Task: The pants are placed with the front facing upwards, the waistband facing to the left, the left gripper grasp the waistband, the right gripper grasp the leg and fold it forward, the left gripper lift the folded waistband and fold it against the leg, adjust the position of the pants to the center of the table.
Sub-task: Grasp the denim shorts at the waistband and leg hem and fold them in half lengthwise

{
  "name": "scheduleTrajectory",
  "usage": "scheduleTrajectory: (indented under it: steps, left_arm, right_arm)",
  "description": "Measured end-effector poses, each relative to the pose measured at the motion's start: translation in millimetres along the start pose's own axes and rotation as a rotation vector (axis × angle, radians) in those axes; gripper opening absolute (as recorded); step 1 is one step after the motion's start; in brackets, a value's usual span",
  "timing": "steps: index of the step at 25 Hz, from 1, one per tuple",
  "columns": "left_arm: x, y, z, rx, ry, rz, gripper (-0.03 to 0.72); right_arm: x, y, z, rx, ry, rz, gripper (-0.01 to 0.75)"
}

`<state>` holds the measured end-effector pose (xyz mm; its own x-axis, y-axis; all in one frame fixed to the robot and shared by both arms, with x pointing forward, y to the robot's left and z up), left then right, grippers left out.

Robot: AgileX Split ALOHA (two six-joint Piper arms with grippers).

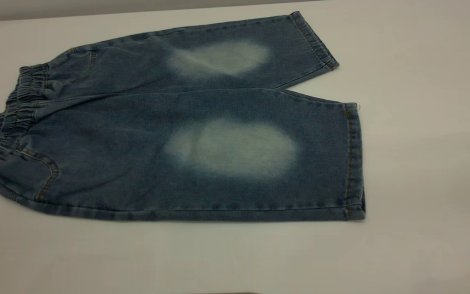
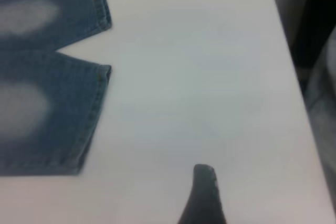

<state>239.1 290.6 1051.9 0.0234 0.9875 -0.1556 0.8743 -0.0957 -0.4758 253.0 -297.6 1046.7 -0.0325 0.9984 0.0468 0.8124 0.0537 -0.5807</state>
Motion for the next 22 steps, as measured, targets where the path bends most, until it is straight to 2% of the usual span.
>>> scheduleTrajectory:
  steps: [5, 12, 16, 22]
  left_arm:
    - [5, 24, -38, 0.062, -0.126, -0.082, 0.579]
    - [19, 95, -77, 0.252, -0.203, -0.232, 0.570]
    - [25, 142, -84, 0.394, -0.212, -0.282, 0.570]
    - [42, 206, -71, 0.540, -0.245, -0.341, 0.570]
  right_arm:
    - [9, 32, -30, 0.116, -0.042, -0.072, 0.496]
    - [25, 102, -57, 0.258, -0.004, -0.209, 0.496]
    - [32, 142, -58, 0.356, 0.021, -0.270, 0.496]
    - [39, 185, -55, 0.405, 0.083, -0.334, 0.496]
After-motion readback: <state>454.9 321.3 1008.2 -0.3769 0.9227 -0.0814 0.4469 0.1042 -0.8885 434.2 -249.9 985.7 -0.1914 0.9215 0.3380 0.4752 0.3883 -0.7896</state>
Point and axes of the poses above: a point on each arm's last joint axis where the gripper is mounted, y pointing out along that axis toward the gripper, x along the wrist's bending axis when the last joint is at zero, z = x × y, the point moved 1 cm from there along y, pointing out along that axis toward the gripper, and after that the axes turned 6 degrees about -y, right-handed, at the moved point
